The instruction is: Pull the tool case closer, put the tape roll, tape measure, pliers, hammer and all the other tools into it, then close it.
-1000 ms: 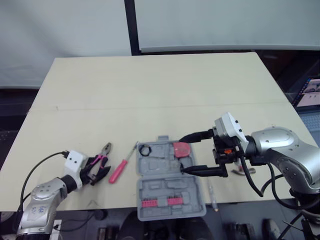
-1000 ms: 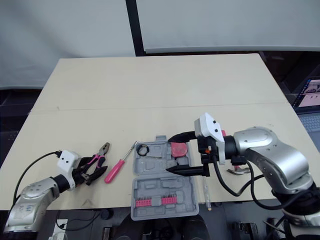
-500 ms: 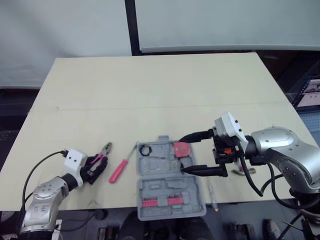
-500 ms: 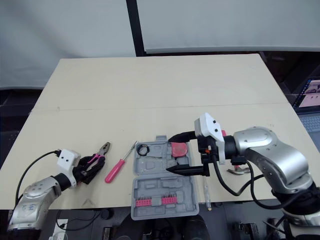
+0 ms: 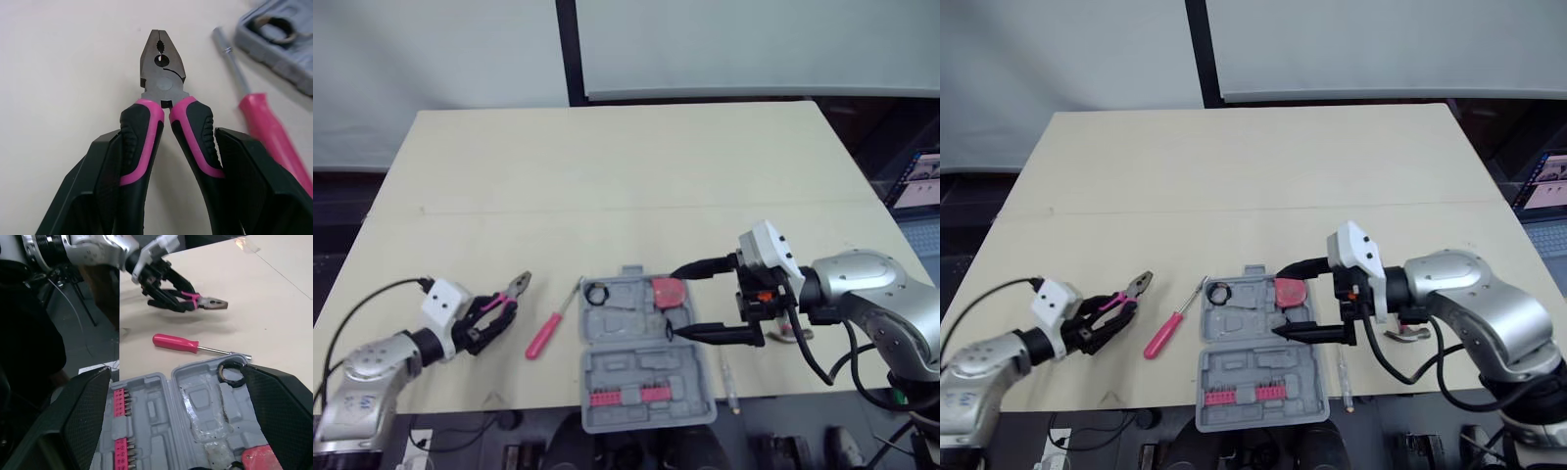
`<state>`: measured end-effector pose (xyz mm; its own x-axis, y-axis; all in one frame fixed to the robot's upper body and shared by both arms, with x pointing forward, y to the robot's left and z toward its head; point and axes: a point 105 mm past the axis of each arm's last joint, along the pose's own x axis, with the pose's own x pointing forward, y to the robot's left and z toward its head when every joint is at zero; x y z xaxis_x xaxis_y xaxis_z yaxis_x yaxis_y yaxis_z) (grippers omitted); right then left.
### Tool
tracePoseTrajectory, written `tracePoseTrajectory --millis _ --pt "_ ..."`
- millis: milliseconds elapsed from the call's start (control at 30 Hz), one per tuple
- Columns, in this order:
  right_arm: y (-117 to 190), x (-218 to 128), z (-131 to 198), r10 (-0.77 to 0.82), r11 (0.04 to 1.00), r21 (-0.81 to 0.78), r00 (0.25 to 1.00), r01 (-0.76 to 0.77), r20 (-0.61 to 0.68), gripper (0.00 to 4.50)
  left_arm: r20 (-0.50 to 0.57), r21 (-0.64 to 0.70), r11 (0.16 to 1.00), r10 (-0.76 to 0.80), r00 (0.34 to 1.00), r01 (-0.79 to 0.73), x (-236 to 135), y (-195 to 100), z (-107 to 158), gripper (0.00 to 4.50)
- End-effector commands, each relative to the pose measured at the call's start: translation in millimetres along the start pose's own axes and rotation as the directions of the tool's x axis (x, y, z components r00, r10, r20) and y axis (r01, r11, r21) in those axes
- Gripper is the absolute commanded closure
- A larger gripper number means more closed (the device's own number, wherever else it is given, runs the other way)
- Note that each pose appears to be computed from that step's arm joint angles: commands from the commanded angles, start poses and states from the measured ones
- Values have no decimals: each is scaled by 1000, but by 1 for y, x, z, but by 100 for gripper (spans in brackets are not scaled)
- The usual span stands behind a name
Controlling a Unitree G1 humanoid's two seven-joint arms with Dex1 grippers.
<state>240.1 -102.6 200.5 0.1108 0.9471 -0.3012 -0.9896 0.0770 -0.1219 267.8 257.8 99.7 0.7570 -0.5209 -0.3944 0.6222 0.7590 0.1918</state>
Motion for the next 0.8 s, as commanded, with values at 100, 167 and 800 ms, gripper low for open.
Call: tracePoseTrajectory --millis 100,167,800 --pt "-4 -8 12 -31 995 -98 997 24 -70 0 -7 178 959 -223 975 221 0 -24 55 197" --pt "-4 -5 13 -35 992 -123 993 20 -116 0 -50 254 911 -324 945 326 8 -41 71 197" --pt "-47 49 -7 -204 961 -252 916 118 -347 0 -121 420 709 -575 809 567 92 -108 125 197"
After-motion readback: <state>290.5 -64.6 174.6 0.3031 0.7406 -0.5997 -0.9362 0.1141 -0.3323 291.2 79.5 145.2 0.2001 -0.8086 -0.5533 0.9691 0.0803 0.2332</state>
